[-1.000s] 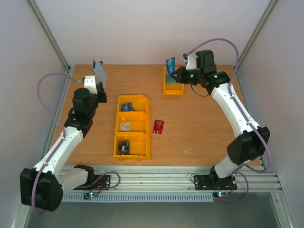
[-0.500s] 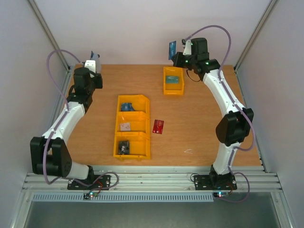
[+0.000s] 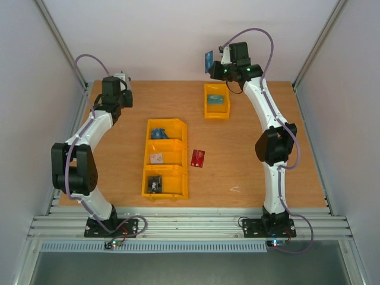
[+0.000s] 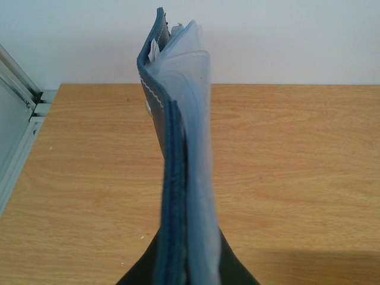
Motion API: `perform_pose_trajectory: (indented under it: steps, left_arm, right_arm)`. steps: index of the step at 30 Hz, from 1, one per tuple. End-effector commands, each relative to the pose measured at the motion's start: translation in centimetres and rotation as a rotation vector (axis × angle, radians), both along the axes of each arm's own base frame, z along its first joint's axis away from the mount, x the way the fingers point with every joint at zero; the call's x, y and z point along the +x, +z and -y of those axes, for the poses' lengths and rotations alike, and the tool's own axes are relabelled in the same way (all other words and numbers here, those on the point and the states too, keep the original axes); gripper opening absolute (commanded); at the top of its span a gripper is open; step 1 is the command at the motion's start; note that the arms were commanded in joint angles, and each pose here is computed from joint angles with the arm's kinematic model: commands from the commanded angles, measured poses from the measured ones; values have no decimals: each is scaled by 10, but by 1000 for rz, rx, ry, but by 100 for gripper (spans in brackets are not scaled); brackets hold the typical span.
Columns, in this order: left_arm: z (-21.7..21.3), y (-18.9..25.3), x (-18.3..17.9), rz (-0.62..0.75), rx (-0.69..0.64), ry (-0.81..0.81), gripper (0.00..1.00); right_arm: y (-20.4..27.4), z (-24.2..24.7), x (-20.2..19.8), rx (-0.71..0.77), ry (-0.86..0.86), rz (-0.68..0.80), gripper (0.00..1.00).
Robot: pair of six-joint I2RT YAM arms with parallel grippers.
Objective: Take the credit cards out of the card holder
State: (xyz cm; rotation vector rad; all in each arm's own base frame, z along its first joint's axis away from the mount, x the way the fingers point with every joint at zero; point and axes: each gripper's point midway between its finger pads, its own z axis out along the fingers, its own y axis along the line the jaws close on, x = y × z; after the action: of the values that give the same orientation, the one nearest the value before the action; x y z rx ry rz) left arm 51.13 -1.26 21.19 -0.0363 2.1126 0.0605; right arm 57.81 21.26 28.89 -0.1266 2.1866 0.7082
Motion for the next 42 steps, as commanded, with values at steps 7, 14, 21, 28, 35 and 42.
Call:
perform_pose_trajectory:
  steps: [7,14,21,28,35,42]
  left_arm:
    - [-13,25,-29,85,-32,80,0]
    - [-18,13,-106,115,-133,135,0]
    - [-8,3,-171,154,-337,145,0]
    - [-2,-12,-205,185,-467,147,0]
    - [1,-26,-219,222,-545,154,0]
    - [1,-31,-232,261,-579,149,0]
  right_arm:
    - [15,-20,-23,142,89,-82,1]
    - [0,-52,-58,300,68,-258,1]
    - [-17,-95,-105,470,35,-370,1]
    - [-75,-142,-148,474,-22,-534,1]
    - [-118,-179,-176,442,-5,-691,1]
    - [-149,-199,-185,418,-35,-769,1]
